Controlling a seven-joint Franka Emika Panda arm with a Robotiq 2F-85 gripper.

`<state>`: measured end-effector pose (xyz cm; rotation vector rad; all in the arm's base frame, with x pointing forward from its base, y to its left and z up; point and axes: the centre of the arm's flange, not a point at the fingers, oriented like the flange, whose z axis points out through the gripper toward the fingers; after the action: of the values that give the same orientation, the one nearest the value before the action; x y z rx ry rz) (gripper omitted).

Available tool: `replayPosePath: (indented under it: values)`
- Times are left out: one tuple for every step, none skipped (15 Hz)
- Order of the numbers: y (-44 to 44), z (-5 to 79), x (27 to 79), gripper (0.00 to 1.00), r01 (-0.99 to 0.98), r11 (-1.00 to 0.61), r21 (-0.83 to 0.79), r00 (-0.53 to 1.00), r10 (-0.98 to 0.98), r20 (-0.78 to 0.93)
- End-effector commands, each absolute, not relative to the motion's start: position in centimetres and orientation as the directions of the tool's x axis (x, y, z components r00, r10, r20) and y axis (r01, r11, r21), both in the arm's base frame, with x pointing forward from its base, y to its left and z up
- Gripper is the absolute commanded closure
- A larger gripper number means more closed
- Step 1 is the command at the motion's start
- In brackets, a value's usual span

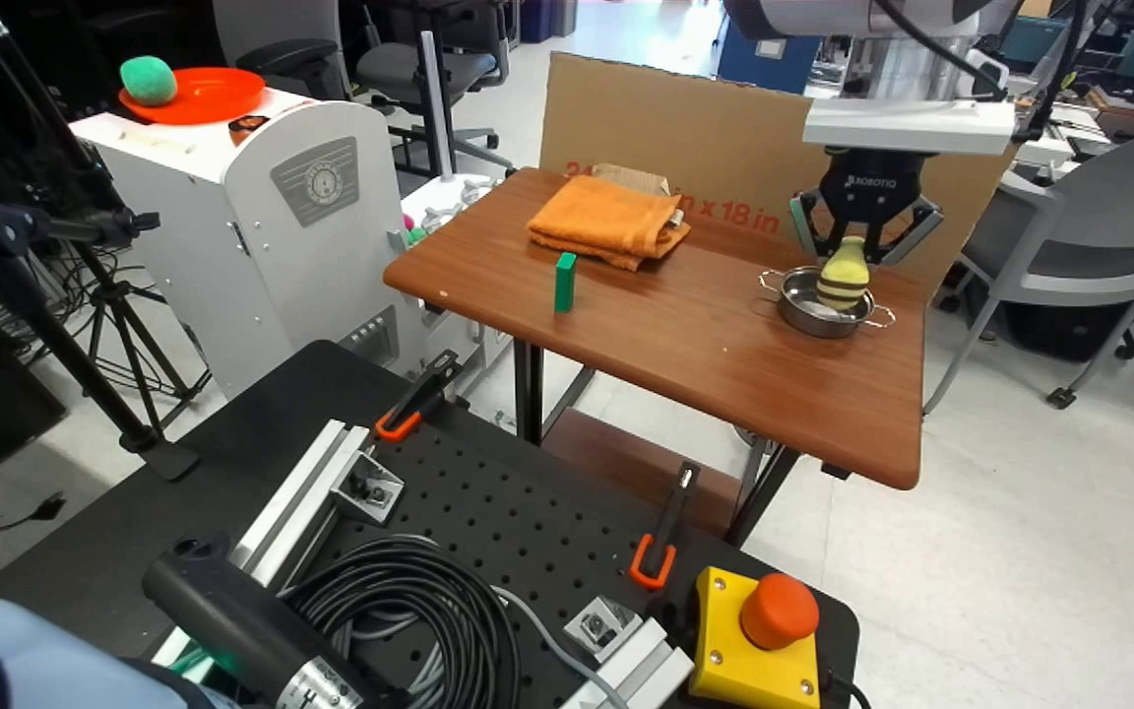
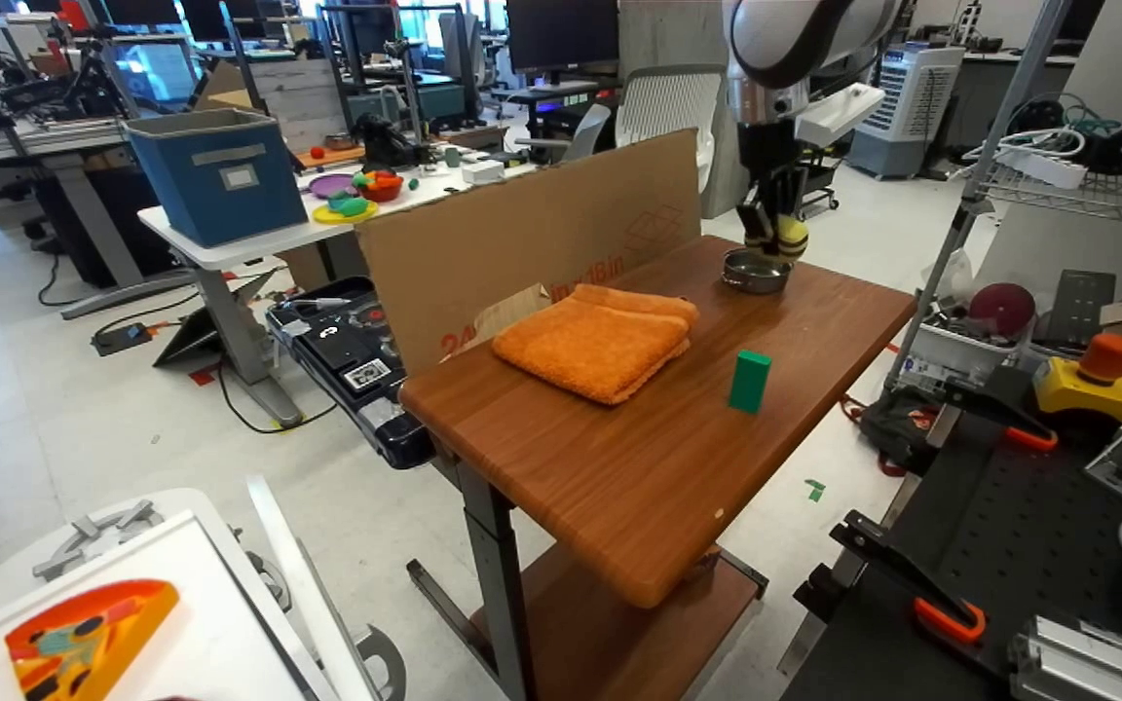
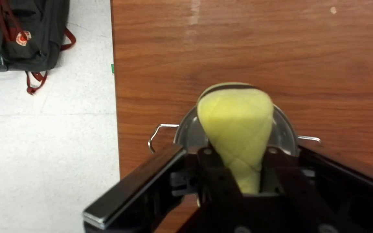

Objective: Place the sponge inside the silver pot

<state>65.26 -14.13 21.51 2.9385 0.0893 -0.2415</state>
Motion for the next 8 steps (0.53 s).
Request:
replayPosePath:
  values:
    - [-14.0,18.6,69.2,0.96,0.065,-0.974,0.215,0.977,0.018,-0.215]
    - [-13.9,18.1,69.2,0.96,0.075,-0.975,0.21,0.974,0.027,-0.224]
    - [-13.6,17.8,69.2,0.59,0.092,-0.974,0.209,0.971,0.041,-0.237]
    - [-13.3,17.6,68.8,0.56,0.111,-0.973,0.202,0.966,0.058,-0.25]
    - [-13.1,17.7,68.5,0.49,0.128,-0.972,0.197,0.962,0.074,-0.262]
    - [-12.9,18.2,67.8,0.43,0.151,-0.971,0.188,0.958,0.097,-0.271]
    - [-12.6,18.7,67.2,0.36,0.175,-0.968,0.18,0.953,0.12,-0.279]
    - [-12.4,19.4,66.4,0.28,0.198,-0.965,0.173,0.95,0.145,-0.276]
